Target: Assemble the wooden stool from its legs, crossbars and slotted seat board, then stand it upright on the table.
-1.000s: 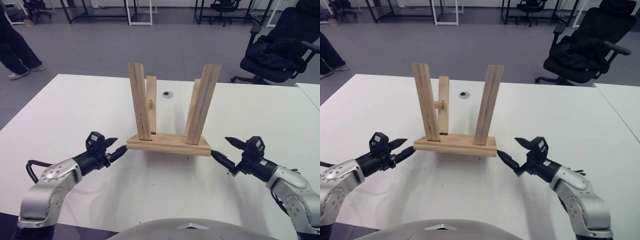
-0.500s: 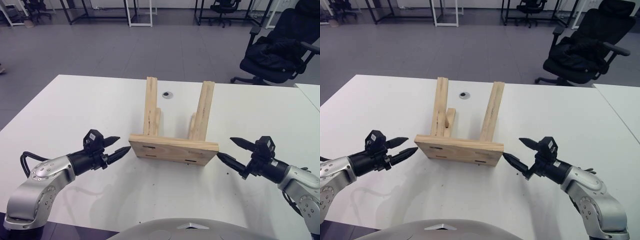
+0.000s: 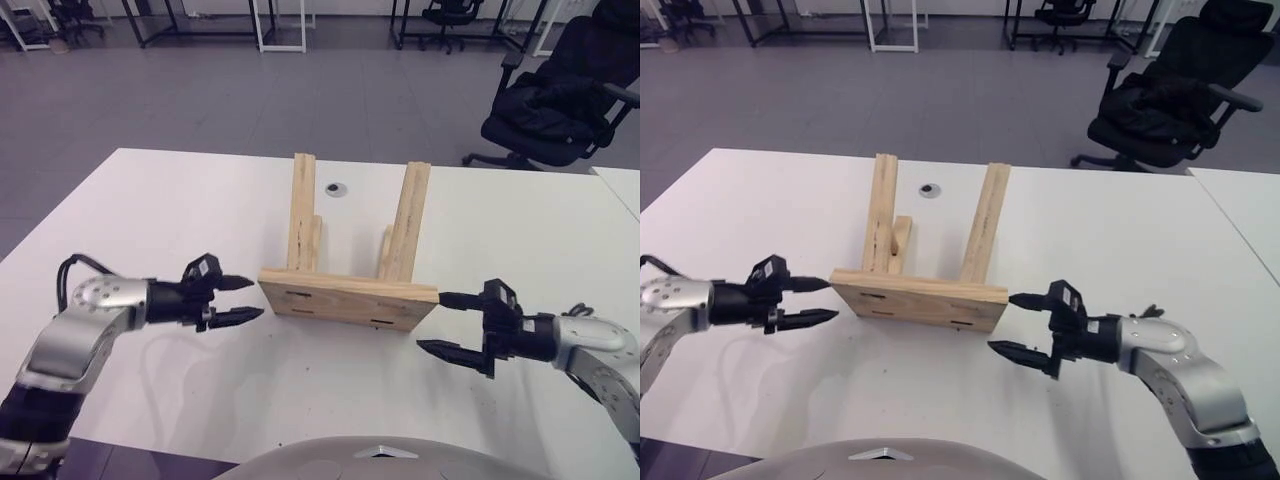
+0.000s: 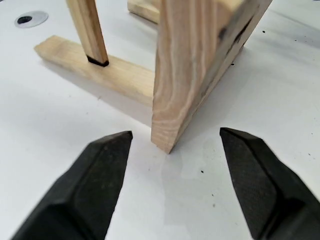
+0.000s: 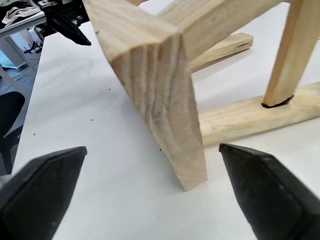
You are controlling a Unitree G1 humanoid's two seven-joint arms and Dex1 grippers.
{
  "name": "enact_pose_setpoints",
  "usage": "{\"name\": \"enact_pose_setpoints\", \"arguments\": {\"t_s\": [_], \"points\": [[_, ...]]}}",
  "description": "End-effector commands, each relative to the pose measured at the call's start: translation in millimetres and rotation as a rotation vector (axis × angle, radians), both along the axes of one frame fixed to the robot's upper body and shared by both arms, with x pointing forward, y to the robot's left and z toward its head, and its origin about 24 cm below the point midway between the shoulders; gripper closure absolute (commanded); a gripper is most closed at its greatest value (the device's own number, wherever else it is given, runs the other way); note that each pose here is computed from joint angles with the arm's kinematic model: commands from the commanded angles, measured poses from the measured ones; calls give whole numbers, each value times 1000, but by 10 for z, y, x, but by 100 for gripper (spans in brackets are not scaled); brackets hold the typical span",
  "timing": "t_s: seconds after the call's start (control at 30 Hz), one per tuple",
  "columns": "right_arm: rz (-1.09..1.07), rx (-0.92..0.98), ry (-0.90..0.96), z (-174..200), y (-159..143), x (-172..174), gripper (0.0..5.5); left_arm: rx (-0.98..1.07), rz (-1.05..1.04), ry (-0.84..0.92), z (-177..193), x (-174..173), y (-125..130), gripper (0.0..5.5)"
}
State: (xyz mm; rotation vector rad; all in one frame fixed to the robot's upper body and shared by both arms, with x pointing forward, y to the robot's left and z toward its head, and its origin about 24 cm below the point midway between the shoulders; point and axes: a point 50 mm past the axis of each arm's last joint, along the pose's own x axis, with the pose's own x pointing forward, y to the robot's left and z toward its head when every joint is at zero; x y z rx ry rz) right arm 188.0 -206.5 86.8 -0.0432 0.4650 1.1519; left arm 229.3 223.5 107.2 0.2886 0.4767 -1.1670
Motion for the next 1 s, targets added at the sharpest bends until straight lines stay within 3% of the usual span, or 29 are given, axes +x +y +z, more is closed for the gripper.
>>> {"name": "enact_pose_setpoints", "arguments": {"t_s": [0.03,0.1,0.33,0.43,0.57,0.7,0.77,0.83,0.93,1.0], "points": [[42,-35,-39,-69,114,143,132,-3,-88,-42,6,144,-142,224],[37,-46,-60,-87,127,201,176,-25,-130,-40,10,186,-209,224],[85,-49,-63,-63,112,209,313,36,-189,-2,-94,150,-136,349],[123,-26,-102,1,155,242,367,-14,-206,-42,-12,188,-226,381],[161,84,-207,372,207,334,376,-118,-306,-98,369,167,-368,382],[324,233,-261,1179,164,257,381,-232,-425,-133,1065,65,-404,386],[486,289,-208,1740,138,186,385,-357,-539,-96,1668,21,-443,388],[613,430,-66,2213,123,146,393,-432,-591,34,2048,12,-420,389],[675,616,346,2378,52,231,414,-638,-517,400,2262,179,-279,390],[684,679,523,2374,-4,362,417,-724,-474,577,2171,297,-219,398]]}}
